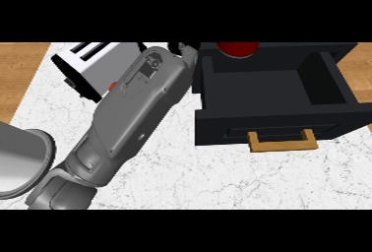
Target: Pick up the can, place it into the drawer and close the drawer
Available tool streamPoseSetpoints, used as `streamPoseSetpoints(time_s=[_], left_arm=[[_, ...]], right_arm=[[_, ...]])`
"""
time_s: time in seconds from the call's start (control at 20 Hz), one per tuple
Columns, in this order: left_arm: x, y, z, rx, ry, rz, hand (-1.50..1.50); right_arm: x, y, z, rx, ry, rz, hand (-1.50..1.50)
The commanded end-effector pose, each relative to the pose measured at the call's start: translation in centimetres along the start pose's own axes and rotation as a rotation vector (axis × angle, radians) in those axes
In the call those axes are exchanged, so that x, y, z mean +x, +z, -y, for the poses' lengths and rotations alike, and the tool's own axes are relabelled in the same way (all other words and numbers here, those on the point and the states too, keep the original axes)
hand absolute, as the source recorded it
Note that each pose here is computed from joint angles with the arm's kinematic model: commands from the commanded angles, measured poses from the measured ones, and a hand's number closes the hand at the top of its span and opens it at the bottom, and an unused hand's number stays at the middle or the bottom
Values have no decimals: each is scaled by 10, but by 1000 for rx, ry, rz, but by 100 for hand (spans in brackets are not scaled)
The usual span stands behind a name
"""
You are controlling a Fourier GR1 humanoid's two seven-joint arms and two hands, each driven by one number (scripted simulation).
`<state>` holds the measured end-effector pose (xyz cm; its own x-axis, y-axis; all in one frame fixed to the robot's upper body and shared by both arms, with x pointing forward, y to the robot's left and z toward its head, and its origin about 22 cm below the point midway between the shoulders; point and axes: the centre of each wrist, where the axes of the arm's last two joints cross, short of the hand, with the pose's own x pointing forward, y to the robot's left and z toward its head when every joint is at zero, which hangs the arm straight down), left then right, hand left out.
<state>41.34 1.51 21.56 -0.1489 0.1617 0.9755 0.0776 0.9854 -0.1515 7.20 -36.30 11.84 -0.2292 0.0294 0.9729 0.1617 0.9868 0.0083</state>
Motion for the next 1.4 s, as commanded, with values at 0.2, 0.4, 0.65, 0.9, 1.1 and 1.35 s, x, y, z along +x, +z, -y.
streamPoseSetpoints(time_s=[0.2, 0.4, 0.65, 0.9, 1.1, 1.35], left_arm=[[-3, -2, 23, 4, -18, -14, 150], [-6, -11, 23, 22, -38, -49, 150], [-27, -3, 23, 23, -66, -55, 150], [-32, -4, 25, 58, -100, -89, 150], [-50, -1, 16, 55, -138, -70, -150], [-68, 4, 10, 121, -165, -100, -150]], right_arm=[[-8, 1, 0, 0, -8, -7, -150], [-1, -18, -7, 23, -2, 0, -150], [4, -17, -14, 14, -12, -3, -150], [3, -22, -11, 34, -19, 17, -150], [13, -17, -1, 47, -5, 10, -150], [2, -24, -14, 36, -23, 7, -150]])
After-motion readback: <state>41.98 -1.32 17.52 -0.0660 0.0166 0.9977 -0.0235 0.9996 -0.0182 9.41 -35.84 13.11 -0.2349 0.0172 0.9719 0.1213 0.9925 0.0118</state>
